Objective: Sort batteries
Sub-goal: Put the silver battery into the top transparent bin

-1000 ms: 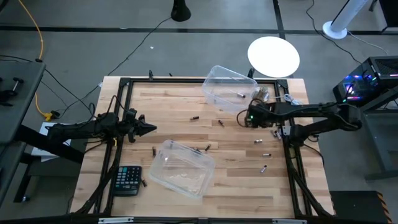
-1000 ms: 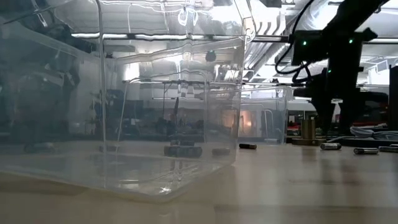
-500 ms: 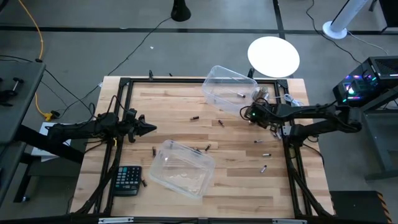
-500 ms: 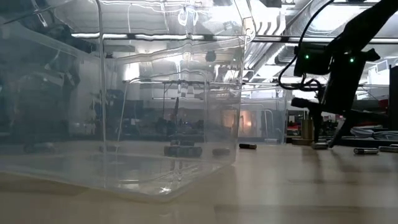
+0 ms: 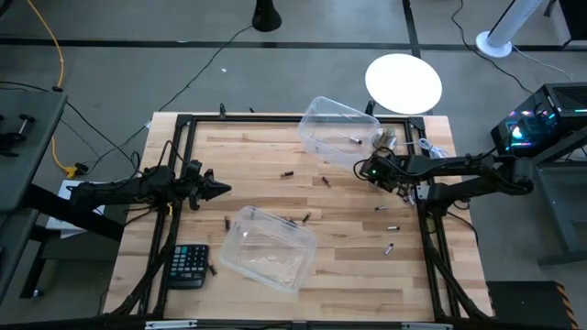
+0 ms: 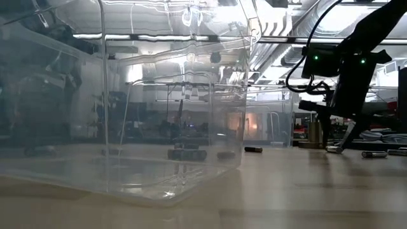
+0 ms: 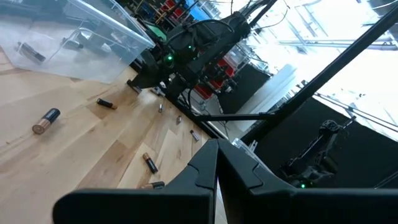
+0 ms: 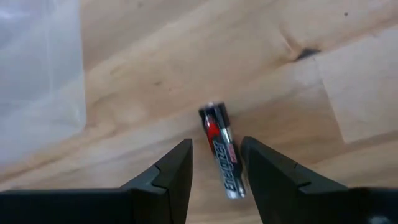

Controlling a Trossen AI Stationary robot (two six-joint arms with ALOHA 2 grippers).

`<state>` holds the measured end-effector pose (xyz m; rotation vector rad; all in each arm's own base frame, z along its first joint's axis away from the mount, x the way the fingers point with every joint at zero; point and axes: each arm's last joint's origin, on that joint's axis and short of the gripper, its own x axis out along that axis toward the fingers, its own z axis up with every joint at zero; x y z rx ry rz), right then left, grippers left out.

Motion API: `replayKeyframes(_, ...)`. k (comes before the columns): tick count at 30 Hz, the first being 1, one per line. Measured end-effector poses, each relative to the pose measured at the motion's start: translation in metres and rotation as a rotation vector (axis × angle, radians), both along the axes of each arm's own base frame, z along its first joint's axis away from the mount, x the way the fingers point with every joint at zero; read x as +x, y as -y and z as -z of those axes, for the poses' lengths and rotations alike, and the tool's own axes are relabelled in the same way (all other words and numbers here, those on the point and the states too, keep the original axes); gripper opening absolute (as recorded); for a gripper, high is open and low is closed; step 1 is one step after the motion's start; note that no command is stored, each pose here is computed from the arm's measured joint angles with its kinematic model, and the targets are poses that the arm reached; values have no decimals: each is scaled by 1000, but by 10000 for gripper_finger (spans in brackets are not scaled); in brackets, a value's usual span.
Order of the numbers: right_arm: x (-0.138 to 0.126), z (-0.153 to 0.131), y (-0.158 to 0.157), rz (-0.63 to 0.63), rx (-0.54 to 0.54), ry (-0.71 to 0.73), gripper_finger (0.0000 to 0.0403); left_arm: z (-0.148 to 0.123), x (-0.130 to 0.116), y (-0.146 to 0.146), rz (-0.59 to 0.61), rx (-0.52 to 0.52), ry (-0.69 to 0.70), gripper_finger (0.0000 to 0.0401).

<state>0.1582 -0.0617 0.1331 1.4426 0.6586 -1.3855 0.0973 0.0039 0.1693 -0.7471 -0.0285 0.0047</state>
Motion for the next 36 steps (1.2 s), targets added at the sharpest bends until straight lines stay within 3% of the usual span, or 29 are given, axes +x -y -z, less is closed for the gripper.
replayKeyframes(6, -1, 1, -5, -113, -21, -62, 127, 0, 0, 0, 0, 0, 0, 0)
replayKeyframes(12, -3, 1, -10, -196, -50, -120, 20, 0, 0, 0, 0, 0, 0, 0)
replayKeyframes(19, -8, -6, -22, -255, -78, -160, 17, 0, 0, 0, 0, 0, 0, 0)
replayKeyframes(24, -5, -50, -20, -242, -256, -131, 17, 0, 0, 0, 1, 0, 0, 0)
replayKeyframes(32, 16, -139, -1, -233, -685, 45, 17, 0, 0, 0, 1, 0, 0, 0)
replayKeyframes(36, 40, -147, 18, -338, -686, 112, 17, 0, 0, 0, 1, 0, 0, 0)
